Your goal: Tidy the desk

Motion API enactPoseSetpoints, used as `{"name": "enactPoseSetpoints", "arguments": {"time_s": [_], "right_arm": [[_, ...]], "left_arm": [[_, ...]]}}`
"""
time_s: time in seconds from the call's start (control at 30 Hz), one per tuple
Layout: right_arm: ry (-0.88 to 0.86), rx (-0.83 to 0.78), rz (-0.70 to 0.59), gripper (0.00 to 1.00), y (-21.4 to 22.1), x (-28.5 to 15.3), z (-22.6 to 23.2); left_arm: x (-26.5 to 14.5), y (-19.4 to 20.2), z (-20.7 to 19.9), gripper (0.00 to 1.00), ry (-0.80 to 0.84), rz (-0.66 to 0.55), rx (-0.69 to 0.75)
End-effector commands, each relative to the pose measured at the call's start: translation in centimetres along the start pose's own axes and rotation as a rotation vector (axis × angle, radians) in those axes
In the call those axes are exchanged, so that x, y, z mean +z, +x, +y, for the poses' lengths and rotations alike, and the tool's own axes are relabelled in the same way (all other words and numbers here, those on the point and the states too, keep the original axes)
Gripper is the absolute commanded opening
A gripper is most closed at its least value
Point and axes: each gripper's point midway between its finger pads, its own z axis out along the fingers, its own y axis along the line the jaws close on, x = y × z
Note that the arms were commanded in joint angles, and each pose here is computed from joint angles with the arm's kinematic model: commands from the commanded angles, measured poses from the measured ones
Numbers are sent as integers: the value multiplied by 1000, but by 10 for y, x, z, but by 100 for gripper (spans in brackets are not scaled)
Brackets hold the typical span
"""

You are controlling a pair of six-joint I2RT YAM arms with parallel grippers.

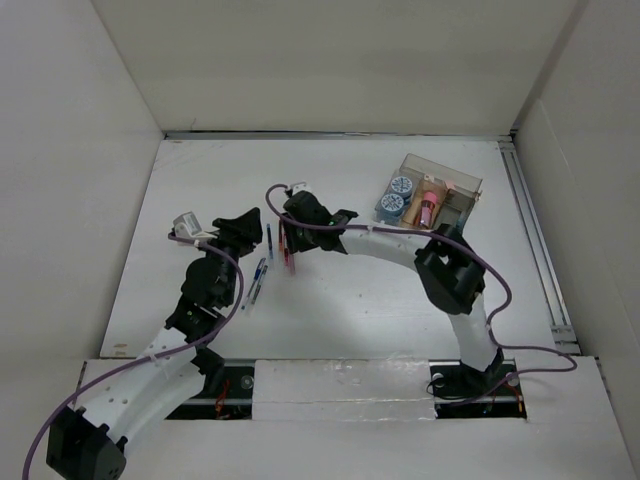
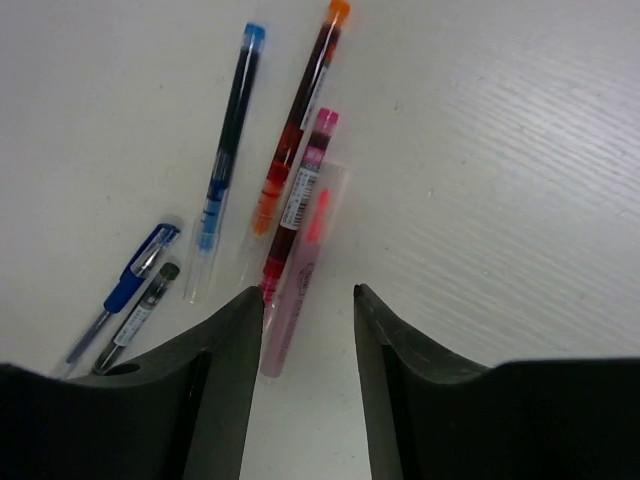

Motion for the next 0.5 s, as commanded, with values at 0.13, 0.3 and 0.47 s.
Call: {"name": "enactPoseSetpoints", "arguments": {"time_s": [0.13, 0.3, 0.47], "right_arm": [[20, -13, 51, 44, -2, 10, 10], [32, -21, 79, 38, 8, 20, 12], [32, -25, 106, 36, 13, 27, 14]], "left_arm": [[0, -12, -9, 53, 22, -42, -26], [1, -8, -10, 53, 26, -31, -28], [1, -8, -11, 53, 32, -25, -27]]}}
